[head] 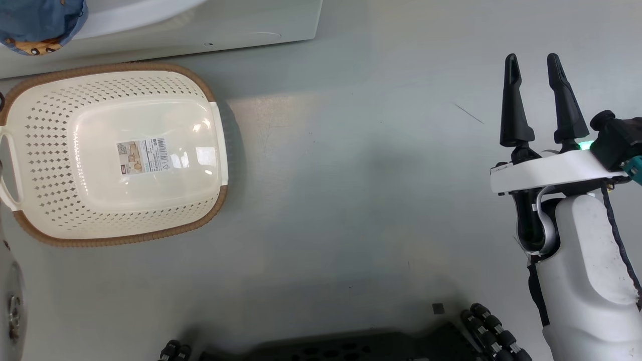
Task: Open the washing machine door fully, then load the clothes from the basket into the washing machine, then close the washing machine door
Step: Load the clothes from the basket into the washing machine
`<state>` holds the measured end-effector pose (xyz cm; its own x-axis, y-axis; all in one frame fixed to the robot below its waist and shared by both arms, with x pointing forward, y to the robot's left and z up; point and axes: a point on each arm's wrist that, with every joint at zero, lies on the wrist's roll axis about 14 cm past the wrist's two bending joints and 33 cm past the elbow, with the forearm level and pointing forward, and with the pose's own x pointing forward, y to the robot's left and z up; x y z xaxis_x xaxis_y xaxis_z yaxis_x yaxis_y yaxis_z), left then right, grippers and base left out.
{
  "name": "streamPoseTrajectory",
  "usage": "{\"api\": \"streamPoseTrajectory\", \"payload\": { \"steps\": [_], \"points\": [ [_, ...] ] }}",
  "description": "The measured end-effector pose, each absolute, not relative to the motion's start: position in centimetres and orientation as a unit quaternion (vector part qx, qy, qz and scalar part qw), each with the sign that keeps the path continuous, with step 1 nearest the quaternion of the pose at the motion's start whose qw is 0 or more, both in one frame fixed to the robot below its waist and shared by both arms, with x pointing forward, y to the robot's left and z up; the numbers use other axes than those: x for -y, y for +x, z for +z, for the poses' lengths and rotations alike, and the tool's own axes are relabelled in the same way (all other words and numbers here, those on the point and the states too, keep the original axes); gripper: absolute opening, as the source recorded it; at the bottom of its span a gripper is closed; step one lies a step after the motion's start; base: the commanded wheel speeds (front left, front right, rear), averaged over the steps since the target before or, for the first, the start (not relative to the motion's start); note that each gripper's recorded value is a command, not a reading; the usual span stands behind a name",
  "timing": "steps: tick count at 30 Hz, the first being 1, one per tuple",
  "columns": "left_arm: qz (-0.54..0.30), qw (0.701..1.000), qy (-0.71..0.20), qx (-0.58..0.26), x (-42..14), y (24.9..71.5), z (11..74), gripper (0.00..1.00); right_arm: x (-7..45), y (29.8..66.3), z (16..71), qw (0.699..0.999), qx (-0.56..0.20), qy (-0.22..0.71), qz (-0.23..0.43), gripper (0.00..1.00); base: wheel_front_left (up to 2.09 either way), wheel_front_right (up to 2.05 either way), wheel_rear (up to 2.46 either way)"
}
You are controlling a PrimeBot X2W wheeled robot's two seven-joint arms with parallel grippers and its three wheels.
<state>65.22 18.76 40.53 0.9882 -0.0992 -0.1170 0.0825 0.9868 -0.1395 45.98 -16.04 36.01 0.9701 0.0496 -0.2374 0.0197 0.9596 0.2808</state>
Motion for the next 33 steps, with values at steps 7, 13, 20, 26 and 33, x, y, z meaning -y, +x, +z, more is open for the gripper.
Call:
{"api": "streamPoseTrajectory", "payload": {
  "steps": [7, 13, 20, 26, 33],
  "points": [
    [-0.042, 0.996, -0.072, -0.029, -19.4, 64.3, 42.9, 1.00, 16.0, 46.2, 37.0, 0.984, -0.110, 0.143, 0.009, 1.00, 0.00, 0.00, 0.00],
    [-0.030, 0.996, -0.075, -0.031, -20.4, 62.3, 42.6, 1.00, 15.7, 46.2, 37.6, 0.984, -0.103, 0.145, 0.013, 1.00, 0.00, 0.00, 0.00],
    [-0.022, 0.996, -0.086, -0.029, -20.6, 60.4, 42.3, 1.00, 15.5, 46.3, 38.1, 0.984, -0.097, 0.146, 0.017, 1.00, 0.00, 0.00, 0.00],
    [-0.008, 0.994, -0.100, -0.037, -20.6, 58.3, 41.2, 1.00, 15.4, 46.3, 38.4, 0.985, -0.093, 0.146, 0.019, 1.00, 0.00, 0.00, 0.00],
    [0.010, 0.993, -0.113, -0.045, -21.0, 56.4, 40.4, 1.00, 15.3, 46.2, 38.7, 0.985, -0.091, 0.146, 0.021, 1.00, 0.00, 0.00, 0.00]
  ]
}}
